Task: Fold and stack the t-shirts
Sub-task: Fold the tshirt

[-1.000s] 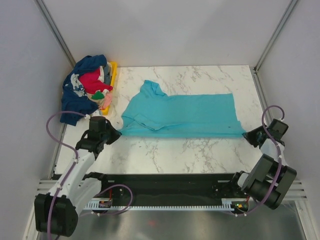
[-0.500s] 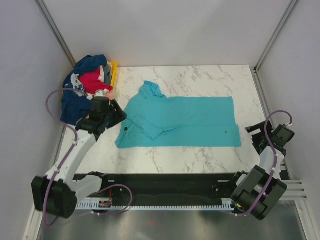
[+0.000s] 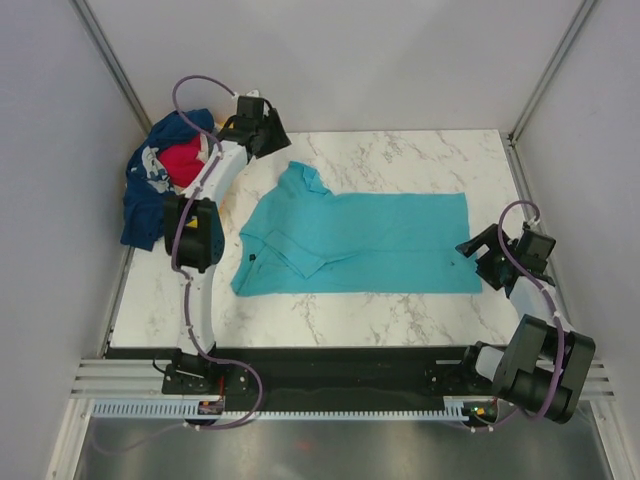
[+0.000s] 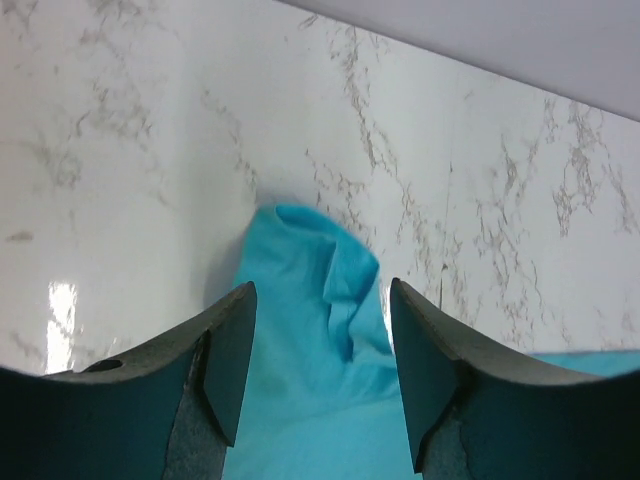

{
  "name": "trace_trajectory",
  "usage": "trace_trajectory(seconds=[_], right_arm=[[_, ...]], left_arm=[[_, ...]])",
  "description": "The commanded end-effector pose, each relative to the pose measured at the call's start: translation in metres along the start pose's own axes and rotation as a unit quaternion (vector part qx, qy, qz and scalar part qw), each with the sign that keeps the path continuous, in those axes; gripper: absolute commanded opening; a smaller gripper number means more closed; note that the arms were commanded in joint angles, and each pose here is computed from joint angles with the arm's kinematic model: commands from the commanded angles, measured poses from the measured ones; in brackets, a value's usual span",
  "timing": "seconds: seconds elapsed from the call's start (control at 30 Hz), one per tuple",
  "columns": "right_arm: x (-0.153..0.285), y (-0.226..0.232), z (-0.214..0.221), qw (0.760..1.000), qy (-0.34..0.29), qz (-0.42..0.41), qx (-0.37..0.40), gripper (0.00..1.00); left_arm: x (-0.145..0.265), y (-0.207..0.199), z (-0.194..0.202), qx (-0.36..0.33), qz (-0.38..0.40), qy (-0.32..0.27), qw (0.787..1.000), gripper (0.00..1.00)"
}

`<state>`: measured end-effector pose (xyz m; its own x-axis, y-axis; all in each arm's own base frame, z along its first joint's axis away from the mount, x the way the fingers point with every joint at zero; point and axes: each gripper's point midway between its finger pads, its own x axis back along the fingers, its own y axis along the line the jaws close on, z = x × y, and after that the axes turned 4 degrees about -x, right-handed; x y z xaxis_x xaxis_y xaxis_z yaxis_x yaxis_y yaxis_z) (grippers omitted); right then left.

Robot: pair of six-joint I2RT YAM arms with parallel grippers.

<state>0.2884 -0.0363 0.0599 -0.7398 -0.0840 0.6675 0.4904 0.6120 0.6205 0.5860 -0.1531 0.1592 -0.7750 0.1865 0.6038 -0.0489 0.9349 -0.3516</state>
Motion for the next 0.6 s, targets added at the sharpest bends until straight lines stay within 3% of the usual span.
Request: trace_trajectory(seconds=[0.0,0.27,0.57], right_arm=[[0.005,0.033,-0.012,0.997,-0.019,-0.063,0.038,0.98],[0.008,0.050,-0.005,0.994,-0.018,-0.091,0.066,0.98],[0.001,0.050,0.011,0.993,0.002,-0.094,0.073,0.98]], left_arm=[[-0.029,-0.006,-0.004,-0.044,0.022,0.009,0.999,0.63],[-0.098,-0.004,0.031,-0.031,0.073,0.033,0.996,0.63],[-0.125,0.010,0.061,-0.005,0.094,0.063,0.994,0.69]])
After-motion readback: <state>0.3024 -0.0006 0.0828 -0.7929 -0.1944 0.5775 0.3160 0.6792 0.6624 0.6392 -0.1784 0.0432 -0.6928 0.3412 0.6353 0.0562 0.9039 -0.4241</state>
